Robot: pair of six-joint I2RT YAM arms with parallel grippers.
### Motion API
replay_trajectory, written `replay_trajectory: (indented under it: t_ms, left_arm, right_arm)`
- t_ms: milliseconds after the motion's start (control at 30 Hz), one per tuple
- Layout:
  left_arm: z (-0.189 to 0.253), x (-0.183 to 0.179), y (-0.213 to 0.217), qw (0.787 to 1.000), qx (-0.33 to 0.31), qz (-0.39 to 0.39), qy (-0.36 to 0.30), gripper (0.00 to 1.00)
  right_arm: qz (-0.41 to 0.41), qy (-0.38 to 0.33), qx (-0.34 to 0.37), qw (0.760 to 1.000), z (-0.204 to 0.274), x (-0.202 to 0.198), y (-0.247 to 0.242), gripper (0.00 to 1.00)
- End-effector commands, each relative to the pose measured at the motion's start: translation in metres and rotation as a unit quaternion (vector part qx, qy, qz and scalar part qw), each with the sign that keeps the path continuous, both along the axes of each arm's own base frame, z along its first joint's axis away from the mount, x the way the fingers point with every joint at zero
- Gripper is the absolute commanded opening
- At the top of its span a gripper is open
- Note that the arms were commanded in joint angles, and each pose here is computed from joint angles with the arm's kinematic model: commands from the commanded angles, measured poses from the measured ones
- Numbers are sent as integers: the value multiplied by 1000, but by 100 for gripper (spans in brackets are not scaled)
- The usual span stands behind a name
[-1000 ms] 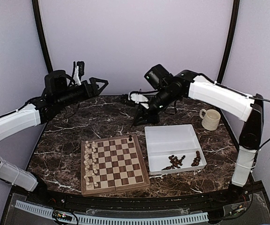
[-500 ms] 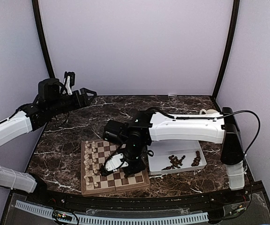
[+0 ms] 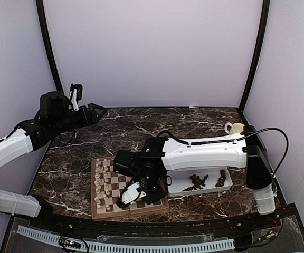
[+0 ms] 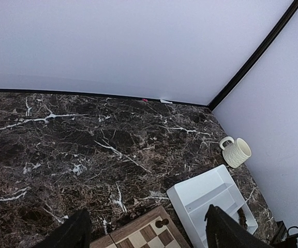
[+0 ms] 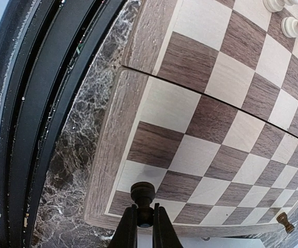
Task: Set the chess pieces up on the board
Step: Place the pawn at h7.
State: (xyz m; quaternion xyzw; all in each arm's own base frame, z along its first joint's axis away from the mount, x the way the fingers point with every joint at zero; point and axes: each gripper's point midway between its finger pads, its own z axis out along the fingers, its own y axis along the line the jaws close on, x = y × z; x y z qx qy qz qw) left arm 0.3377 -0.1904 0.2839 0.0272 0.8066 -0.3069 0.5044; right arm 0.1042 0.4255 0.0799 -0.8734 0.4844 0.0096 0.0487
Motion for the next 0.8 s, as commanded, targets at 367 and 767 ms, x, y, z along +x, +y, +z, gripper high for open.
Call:
replay_trajectory:
  t_ms: [367,767]
  left_arm:
    - [-3,-9,9,1000,0,10,0,79]
    - [-7,-13,9,1000,-6,8,6,79]
  right_arm:
    - [8,0,-19,1000,-11,-5,-5,7]
    - [8,1,-28,1000,-19,-4,-5,9]
